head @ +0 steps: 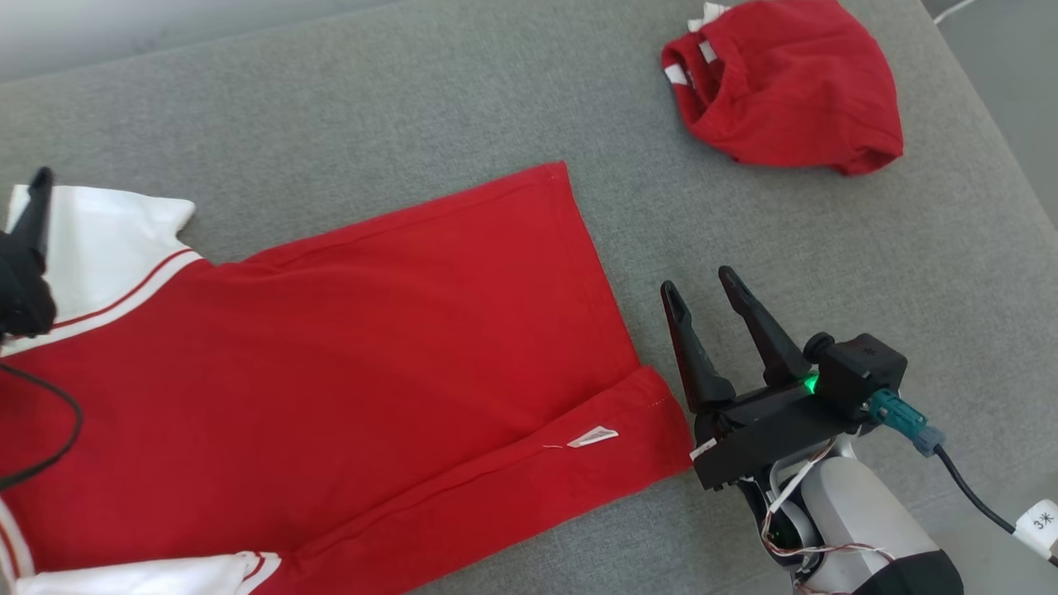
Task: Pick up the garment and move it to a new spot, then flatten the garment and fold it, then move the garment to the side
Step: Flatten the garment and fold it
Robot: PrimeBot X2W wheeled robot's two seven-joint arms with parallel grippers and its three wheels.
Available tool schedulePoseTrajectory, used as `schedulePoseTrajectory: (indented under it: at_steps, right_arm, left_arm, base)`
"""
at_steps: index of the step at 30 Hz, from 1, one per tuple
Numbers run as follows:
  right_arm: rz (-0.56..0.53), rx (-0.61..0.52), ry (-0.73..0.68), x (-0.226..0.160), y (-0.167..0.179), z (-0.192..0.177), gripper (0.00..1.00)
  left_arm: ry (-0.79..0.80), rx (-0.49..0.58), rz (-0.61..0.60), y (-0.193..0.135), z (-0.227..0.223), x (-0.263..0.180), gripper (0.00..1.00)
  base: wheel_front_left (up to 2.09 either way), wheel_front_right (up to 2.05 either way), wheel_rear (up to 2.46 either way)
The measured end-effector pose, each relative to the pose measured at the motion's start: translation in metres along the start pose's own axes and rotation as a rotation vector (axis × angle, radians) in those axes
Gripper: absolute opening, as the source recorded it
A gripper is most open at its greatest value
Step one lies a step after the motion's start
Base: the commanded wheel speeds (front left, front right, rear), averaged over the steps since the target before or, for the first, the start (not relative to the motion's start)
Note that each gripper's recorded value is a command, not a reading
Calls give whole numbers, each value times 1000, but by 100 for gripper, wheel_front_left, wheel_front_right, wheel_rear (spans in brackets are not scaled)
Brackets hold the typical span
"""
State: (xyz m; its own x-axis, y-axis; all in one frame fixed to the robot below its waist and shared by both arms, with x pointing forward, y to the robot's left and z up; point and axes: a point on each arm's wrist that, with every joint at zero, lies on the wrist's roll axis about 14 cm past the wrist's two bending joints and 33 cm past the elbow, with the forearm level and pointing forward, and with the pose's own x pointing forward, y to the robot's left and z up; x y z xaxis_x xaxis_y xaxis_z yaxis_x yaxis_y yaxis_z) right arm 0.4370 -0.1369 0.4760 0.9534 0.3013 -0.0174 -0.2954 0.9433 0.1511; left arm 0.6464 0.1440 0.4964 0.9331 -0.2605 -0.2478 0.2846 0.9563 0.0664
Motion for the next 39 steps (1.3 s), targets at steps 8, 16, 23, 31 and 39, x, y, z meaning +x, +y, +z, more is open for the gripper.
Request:
schedulePoseTrajectory:
  at_steps: [8,16,23,31,39]
  right_arm:
    - [12,-2,-1,10,-1,-1,100]
    - [78,-41,-47,33,8,19,100]
    - [96,-47,-29,39,9,14,100]
    - [84,-41,-5,37,4,6,100]
    - [88,-31,33,51,2,4,100]
  left_arm:
    - [71,8,3,1,-29,19,100]
    - [86,5,10,3,-38,25,100]
    - [93,-26,12,1,-41,30,100]
    - [128,-42,19,2,-51,37,98]
    - [130,-51,5,-5,-52,36,0]
  base:
    - [0,0,0]
    - [0,0,0]
    - [0,0,0]
    - [0,0,0]
    - [0,0,0]
